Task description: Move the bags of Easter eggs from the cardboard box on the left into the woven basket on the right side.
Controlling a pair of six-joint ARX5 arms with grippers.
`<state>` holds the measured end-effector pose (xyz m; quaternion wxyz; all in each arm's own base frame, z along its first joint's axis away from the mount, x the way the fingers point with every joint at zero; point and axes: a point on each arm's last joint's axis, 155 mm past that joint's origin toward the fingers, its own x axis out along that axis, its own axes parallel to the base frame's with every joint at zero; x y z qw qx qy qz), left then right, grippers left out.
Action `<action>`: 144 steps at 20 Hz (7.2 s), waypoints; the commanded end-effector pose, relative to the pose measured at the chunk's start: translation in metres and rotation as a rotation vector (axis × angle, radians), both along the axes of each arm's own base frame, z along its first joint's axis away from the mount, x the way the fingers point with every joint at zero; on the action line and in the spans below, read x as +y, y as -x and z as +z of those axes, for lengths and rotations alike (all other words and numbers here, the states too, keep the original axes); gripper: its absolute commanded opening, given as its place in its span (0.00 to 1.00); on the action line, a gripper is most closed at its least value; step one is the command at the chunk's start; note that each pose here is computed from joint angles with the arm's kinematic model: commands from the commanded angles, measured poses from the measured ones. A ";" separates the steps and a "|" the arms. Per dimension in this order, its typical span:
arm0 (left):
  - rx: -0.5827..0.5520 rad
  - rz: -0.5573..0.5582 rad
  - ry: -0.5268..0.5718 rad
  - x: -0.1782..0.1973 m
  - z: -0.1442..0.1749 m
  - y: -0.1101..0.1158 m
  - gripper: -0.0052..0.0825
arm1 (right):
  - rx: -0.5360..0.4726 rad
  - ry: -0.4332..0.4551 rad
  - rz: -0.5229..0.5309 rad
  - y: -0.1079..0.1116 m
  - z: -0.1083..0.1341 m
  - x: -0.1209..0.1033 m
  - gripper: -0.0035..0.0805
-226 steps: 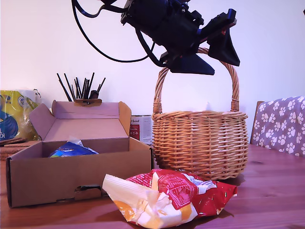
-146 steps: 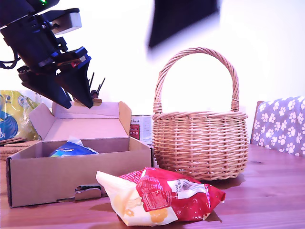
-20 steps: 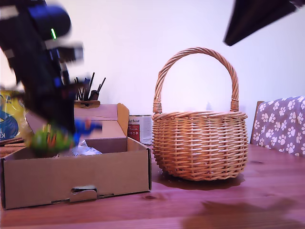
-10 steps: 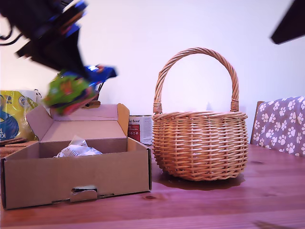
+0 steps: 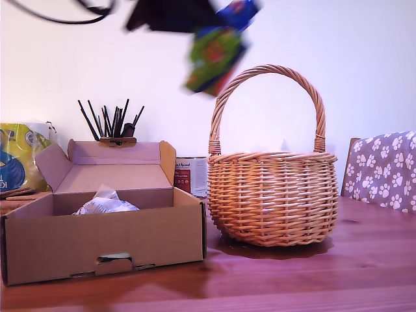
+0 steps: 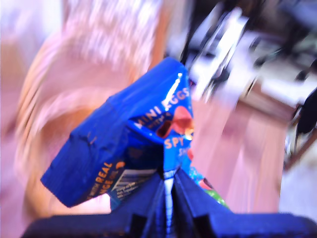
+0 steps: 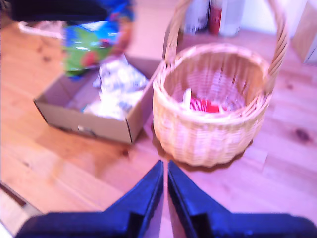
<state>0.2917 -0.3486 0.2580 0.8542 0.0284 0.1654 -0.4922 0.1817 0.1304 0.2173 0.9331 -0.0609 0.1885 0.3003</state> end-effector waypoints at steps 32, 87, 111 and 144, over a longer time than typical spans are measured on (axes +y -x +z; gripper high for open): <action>0.110 0.069 -0.394 0.034 -0.078 -0.030 0.03 | 0.003 0.002 -0.010 -0.005 -0.001 0.002 0.03; 1.047 0.639 -0.472 0.125 -0.264 -0.033 0.20 | 0.019 -0.012 0.254 -0.004 0.000 0.058 0.03; 0.594 0.213 -0.226 0.063 -0.084 -0.015 0.14 | 0.028 -0.003 0.245 -0.003 -0.003 0.055 0.03; 0.210 0.218 -0.364 -0.032 -0.190 -0.086 0.50 | -0.056 -0.034 0.050 0.001 0.033 0.009 0.03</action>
